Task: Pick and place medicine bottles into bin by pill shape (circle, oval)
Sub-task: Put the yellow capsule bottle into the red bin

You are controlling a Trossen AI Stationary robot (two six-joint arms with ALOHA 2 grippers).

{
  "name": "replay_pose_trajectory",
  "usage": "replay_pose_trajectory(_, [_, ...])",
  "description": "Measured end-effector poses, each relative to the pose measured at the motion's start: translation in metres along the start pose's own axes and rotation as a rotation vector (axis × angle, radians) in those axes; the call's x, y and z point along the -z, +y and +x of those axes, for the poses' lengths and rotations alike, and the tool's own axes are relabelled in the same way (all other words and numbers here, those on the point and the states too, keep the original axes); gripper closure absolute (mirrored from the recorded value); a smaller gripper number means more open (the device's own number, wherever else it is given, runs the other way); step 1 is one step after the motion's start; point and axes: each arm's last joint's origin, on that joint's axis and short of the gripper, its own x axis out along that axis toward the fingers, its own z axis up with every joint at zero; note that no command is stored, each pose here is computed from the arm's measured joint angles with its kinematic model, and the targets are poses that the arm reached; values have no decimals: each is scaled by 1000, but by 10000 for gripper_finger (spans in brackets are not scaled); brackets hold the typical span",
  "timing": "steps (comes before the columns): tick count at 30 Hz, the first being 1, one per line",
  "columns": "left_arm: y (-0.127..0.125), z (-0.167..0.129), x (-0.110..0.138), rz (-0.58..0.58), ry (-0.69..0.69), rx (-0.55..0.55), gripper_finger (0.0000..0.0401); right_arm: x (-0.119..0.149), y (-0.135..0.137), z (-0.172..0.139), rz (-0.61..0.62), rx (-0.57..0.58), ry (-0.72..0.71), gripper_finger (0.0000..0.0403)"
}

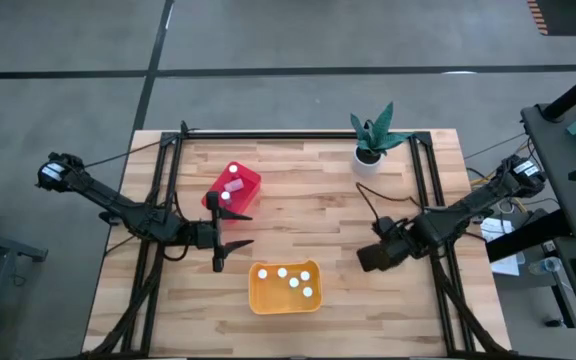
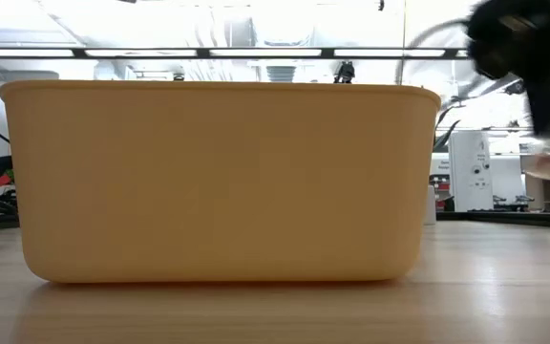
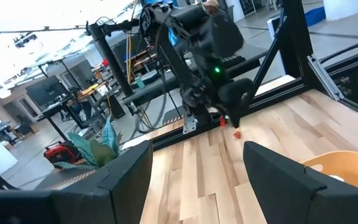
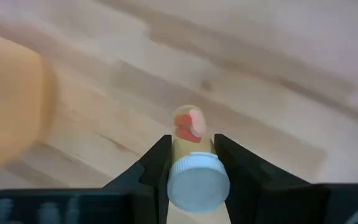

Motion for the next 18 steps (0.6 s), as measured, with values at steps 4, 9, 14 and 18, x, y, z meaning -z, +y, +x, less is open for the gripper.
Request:
replay_pose_trajectory(4, [2,1,1,-25,4,-9,166,-20,18,-20,-68,-85,-105,301])
replay_pose_trajectory(9, [8,4,4,-82,17,-43,166,-43,40,-41,-180,-185,-249,301])
replay_pose_trajectory(14, [16,8,11,-128,64,-80,166,-61,67,-45,-313,-169,-324,301])
replay_pose_trajectory(18, [21,11,18,-155,111,-90,166,-74,93,-37,-435,-130,-346,301])
